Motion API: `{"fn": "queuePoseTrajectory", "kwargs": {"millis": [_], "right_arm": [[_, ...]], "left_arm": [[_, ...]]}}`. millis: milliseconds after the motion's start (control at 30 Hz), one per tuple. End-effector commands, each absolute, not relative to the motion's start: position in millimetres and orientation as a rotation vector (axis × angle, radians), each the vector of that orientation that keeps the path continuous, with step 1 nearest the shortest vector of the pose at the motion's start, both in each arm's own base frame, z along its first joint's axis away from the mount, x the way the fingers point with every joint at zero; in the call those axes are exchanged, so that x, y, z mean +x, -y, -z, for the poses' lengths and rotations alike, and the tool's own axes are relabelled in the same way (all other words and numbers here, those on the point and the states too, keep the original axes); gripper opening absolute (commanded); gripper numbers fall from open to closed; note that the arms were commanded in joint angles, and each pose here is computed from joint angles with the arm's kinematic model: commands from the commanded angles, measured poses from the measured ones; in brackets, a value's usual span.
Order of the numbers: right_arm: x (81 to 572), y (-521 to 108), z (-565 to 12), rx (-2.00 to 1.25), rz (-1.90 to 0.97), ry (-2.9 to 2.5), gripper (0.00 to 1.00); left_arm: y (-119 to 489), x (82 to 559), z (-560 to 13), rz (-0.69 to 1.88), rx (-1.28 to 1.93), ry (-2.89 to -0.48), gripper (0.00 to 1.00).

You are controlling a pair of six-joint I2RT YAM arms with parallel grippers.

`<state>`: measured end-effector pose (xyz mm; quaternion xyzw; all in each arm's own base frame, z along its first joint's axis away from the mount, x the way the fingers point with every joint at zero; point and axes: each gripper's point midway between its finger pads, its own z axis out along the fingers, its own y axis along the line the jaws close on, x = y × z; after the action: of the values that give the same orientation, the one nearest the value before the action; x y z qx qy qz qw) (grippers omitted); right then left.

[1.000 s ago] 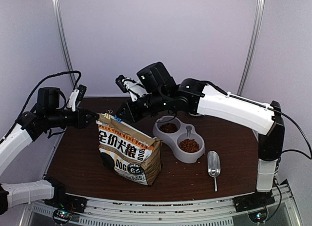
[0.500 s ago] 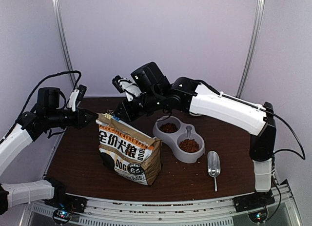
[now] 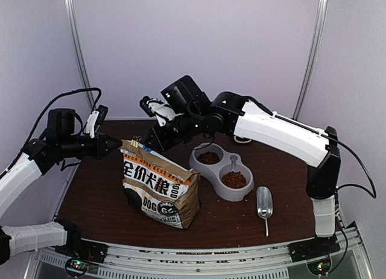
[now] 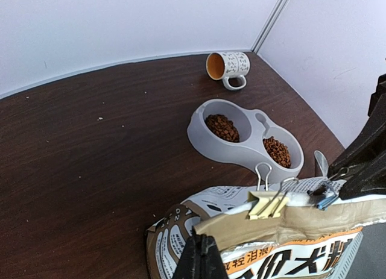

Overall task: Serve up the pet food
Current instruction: Install the clamp onto the pet food bag.

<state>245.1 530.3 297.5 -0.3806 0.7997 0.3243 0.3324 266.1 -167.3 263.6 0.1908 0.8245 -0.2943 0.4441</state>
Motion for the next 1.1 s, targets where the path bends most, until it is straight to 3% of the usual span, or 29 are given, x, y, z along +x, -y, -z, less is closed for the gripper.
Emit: {"fn": "queuePoseTrajectory", "kwargs": {"millis": [0,1067], "right_arm": [[221,-515,-276,-1.082,-0.812,-2.213,0.00],[178,-444,-267,-1.268,-0.642,-2.399,0.00]], "left_arm": [[170,269,-264,0.739,0.492,-2.014,0.00],[169,269,-261,0.731,0.502,-2.013,0.00]]}}
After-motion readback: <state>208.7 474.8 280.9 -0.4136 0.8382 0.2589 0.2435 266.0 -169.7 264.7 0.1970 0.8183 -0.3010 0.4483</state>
